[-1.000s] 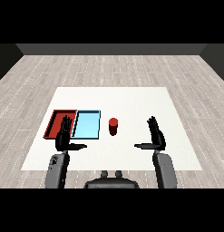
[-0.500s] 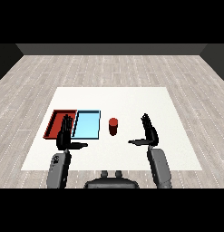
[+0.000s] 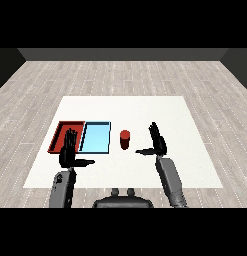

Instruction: Pick the red can and put it in the red box

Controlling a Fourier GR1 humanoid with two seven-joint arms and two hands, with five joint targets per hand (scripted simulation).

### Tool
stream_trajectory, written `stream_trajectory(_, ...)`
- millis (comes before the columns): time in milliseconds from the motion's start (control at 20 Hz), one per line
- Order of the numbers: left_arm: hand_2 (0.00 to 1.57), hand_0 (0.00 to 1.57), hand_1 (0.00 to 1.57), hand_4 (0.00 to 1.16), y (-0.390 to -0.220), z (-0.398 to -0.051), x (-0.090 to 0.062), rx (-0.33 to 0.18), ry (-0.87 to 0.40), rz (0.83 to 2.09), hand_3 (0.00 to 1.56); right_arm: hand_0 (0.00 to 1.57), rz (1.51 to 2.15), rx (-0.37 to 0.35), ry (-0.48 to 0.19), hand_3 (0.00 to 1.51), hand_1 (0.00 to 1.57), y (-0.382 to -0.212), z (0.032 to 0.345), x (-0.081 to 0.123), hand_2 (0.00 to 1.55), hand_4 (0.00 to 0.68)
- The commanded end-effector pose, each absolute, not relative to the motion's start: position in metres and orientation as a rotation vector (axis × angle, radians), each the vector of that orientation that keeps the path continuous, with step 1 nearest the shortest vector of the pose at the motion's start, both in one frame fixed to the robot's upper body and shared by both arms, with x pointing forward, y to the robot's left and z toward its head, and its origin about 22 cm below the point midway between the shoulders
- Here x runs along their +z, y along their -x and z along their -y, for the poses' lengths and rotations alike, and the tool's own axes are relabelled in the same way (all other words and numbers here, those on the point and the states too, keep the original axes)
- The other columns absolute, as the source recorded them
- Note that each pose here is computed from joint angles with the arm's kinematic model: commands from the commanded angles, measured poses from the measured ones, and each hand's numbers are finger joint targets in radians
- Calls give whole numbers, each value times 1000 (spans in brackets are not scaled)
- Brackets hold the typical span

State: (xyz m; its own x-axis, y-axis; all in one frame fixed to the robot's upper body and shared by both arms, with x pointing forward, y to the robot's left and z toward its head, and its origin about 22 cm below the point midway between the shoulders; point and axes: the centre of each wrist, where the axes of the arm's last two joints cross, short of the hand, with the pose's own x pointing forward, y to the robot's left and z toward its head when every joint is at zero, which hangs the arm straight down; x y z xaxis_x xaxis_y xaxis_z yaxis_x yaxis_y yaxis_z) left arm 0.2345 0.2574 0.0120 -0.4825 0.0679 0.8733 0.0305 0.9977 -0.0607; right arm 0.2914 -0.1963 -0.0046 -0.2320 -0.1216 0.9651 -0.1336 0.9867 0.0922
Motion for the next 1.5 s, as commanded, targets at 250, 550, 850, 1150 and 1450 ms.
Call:
stream_trajectory(250, 0, 0, 0, 0, -249, -258, 7, 53, 73, 2064, 0, 0, 1752, -23, -239, 0, 0, -301, 158, -35, 0, 0)
stream_trajectory(550, 0, 0, 0, 0, -239, -238, 18, 48, 50, 2060, 0, 0, 1732, -50, -270, 0, 0, -312, 158, -50, 0, 0)
stream_trajectory(850, 0, 0, 0, 0, -235, -255, 21, 41, 87, 2085, 0, 0, 1695, -84, -300, 0, 0, -320, 149, -68, 0, 0)
stream_trajectory(1150, 0, 0, 0, 0, -259, -260, 13, 53, 80, 2077, 0, 0, 1699, -104, -346, 0, 0, -321, 126, -56, 0, 0)
stream_trajectory(1450, 0, 0, 0, 0, -225, -264, 15, 44, 95, 2060, 0, 0, 1670, -105, -371, 0, 0, -312, 113, -41, 0, 0)
